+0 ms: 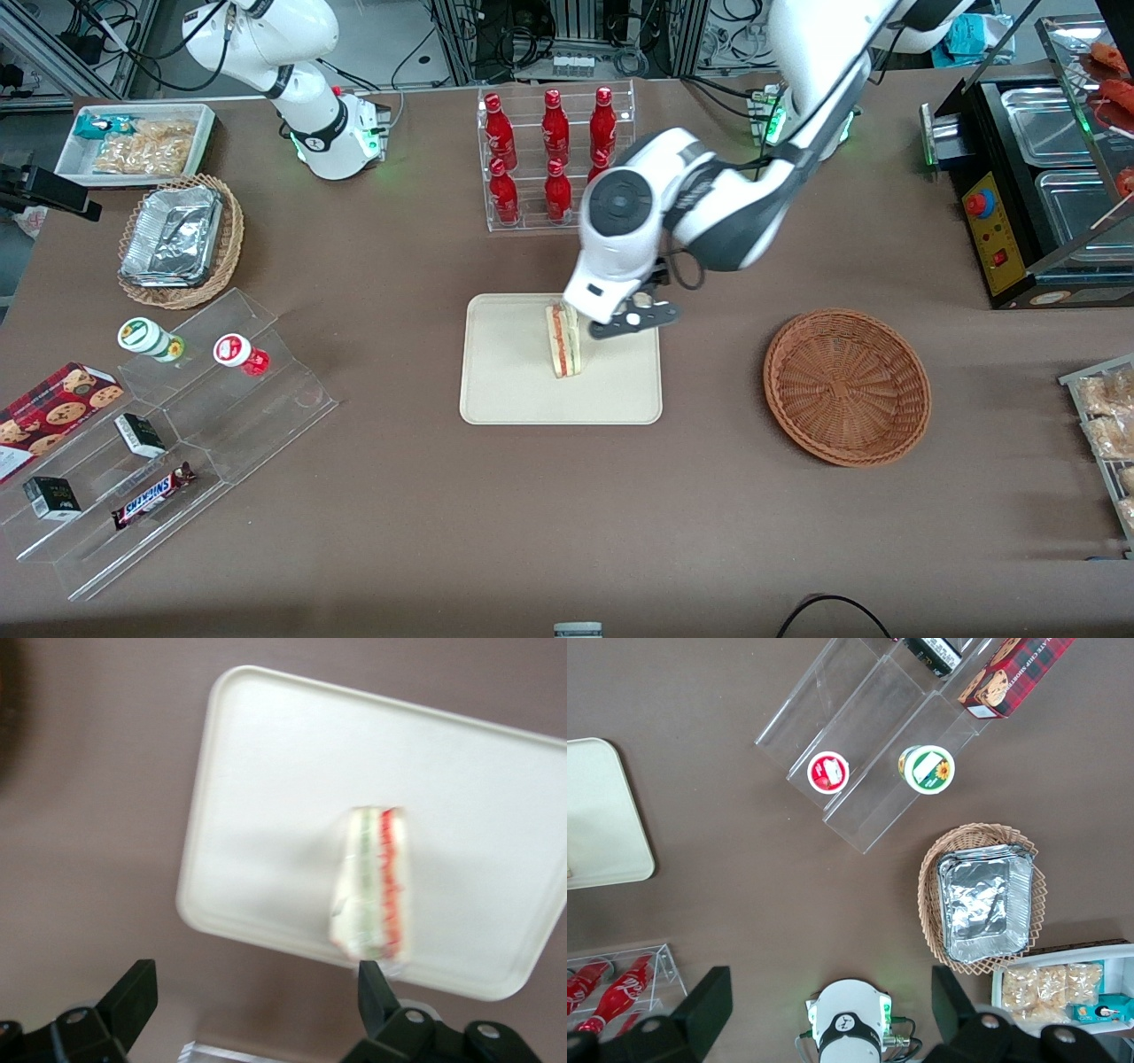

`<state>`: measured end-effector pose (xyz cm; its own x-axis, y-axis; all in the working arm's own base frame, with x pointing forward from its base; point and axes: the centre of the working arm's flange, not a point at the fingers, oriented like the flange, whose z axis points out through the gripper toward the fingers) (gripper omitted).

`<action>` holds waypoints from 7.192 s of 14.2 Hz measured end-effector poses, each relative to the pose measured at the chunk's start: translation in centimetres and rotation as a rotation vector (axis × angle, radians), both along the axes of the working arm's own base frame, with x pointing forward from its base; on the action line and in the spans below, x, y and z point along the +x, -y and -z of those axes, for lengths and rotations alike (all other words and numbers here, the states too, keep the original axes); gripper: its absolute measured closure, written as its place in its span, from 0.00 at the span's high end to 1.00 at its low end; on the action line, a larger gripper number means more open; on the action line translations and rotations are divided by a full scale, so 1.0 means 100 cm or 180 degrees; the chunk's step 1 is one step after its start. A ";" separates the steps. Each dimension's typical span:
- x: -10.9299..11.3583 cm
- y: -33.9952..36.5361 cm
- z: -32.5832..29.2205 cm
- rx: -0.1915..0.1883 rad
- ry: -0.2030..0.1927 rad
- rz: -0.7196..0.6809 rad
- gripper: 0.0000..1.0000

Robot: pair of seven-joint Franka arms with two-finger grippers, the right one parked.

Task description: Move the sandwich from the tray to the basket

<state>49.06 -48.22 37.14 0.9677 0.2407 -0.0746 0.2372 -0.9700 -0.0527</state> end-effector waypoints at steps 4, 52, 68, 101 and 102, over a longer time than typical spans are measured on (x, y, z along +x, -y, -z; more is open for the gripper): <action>-0.006 0.038 0.022 -0.0056 0.0230 -0.0256 1.00; 0.075 -0.435 0.091 0.0404 -0.0310 -0.1201 0.26; 0.097 -0.441 -0.060 0.0497 -0.0348 -0.0736 1.00; 0.030 -0.410 -0.250 -0.0059 -0.0164 -0.0058 1.00; 0.031 -0.416 -0.255 -0.0065 -0.0128 -0.0095 1.00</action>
